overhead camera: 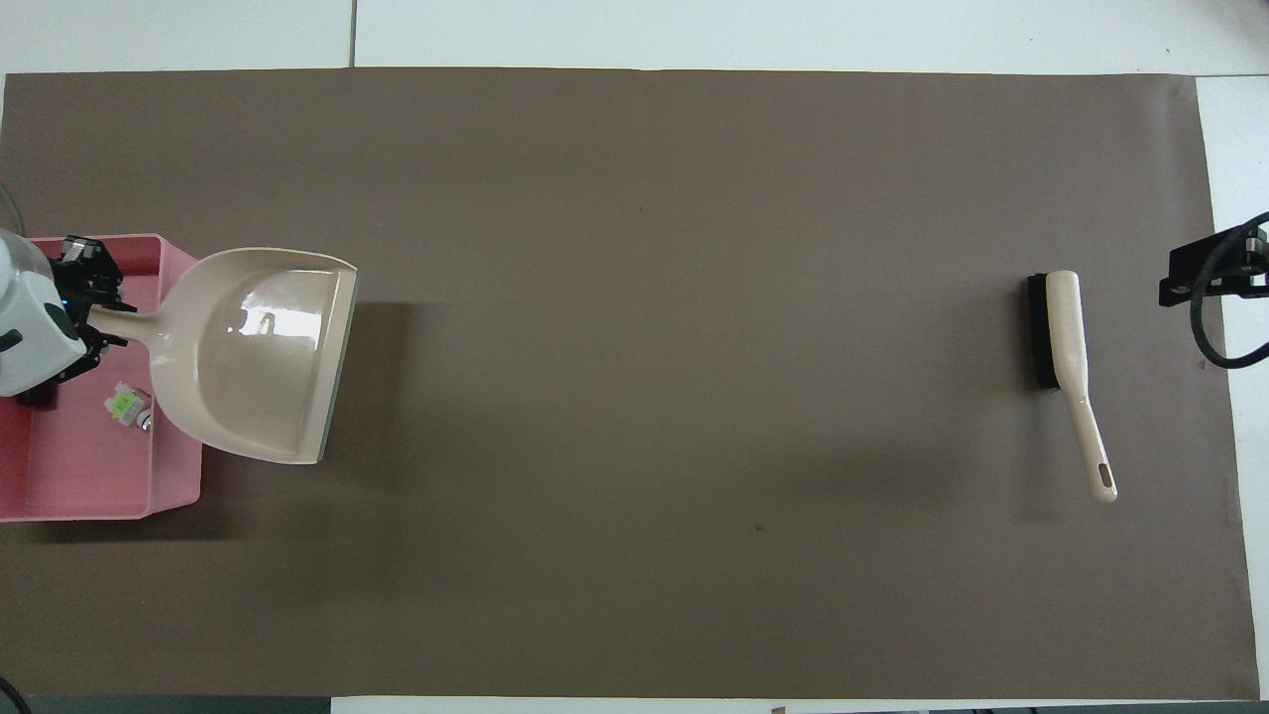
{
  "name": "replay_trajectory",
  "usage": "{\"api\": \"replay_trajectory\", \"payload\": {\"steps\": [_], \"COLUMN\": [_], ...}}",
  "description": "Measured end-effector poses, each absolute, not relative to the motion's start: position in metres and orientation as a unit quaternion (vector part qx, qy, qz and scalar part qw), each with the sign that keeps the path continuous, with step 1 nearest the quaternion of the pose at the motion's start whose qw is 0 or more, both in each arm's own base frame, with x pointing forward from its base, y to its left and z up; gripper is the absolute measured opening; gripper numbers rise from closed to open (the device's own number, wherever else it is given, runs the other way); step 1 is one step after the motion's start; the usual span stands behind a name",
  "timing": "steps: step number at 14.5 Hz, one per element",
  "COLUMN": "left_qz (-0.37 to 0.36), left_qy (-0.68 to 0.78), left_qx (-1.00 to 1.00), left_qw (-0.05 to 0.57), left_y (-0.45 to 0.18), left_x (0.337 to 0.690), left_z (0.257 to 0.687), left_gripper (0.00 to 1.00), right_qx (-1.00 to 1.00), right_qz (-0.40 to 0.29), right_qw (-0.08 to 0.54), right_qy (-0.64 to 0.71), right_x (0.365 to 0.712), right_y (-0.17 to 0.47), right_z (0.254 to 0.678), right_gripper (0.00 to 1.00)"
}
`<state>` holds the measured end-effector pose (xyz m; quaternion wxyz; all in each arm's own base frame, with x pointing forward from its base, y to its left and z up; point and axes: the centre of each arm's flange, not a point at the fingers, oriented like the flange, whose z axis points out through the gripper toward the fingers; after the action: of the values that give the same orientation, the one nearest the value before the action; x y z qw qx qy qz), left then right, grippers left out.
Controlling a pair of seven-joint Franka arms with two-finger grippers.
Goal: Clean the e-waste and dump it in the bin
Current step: 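Lower the dustpan back onto the table with the left gripper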
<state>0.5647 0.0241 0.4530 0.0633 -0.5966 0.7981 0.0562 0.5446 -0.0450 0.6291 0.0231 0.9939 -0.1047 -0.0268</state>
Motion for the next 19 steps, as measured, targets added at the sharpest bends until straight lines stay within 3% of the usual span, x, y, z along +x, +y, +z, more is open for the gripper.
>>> {"api": "replay_trajectory", "payload": {"steps": [3,12,19], "left_qz": [0.049,0.048,0.047], "left_qy": [0.807,0.788,0.776], "left_qx": [-0.585,-0.611,-0.627], "left_qw": [0.066,0.056,0.055], "left_y": [-0.011,-0.033,-0.083], "left_x": [0.559,0.54,0.528], "left_z": [0.427,0.374,0.362], "left_gripper": [0.32,0.32,0.32], "right_qx": [0.994,0.994,0.994], "right_qz": [-0.027,-0.027,-0.027], "right_qw": [0.023,0.023,0.023], "right_qy": [-0.105,-0.105,-0.105], "right_x": [0.545,0.544,0.544], "right_y": [-0.045,-0.045,-0.045], "right_z": [0.629,0.629,0.629], "right_gripper": [1.0,1.0,1.0]}}
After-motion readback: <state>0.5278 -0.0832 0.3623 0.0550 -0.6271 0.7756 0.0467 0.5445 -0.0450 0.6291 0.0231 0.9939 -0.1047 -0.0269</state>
